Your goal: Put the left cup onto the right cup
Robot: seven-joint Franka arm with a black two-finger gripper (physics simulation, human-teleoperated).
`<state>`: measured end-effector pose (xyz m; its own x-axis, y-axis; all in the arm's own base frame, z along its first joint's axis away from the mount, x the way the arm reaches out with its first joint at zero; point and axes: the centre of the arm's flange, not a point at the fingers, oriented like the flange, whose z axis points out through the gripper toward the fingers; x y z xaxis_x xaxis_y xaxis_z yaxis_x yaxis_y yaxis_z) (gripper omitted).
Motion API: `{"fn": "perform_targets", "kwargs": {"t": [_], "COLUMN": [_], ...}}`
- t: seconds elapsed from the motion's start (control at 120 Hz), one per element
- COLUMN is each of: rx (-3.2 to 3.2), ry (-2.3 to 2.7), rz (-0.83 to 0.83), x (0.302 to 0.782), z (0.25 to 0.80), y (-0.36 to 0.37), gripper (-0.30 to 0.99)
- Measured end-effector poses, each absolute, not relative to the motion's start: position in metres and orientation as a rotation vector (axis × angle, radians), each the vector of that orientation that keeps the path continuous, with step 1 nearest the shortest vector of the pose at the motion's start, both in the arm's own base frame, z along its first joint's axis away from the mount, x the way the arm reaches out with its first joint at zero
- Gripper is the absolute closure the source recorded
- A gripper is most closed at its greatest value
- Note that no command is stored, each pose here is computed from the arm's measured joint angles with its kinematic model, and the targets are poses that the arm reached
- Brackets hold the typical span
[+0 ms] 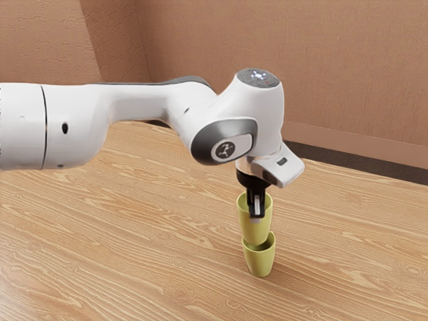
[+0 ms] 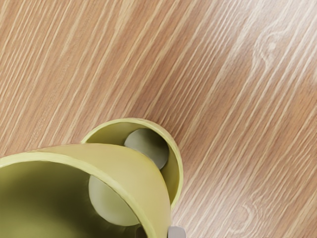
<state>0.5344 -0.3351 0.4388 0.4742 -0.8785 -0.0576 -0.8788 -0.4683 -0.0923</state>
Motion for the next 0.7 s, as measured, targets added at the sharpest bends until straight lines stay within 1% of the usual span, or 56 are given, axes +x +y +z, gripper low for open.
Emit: {"fn": "perform_targets", "kwargs": {"t": [0.7], "rx": [-2.600], "ry": [1.558], "rz": [0.035], "x": [0.536], "z": [0.425], "y": [-0.337], "gripper": [0.79]}}
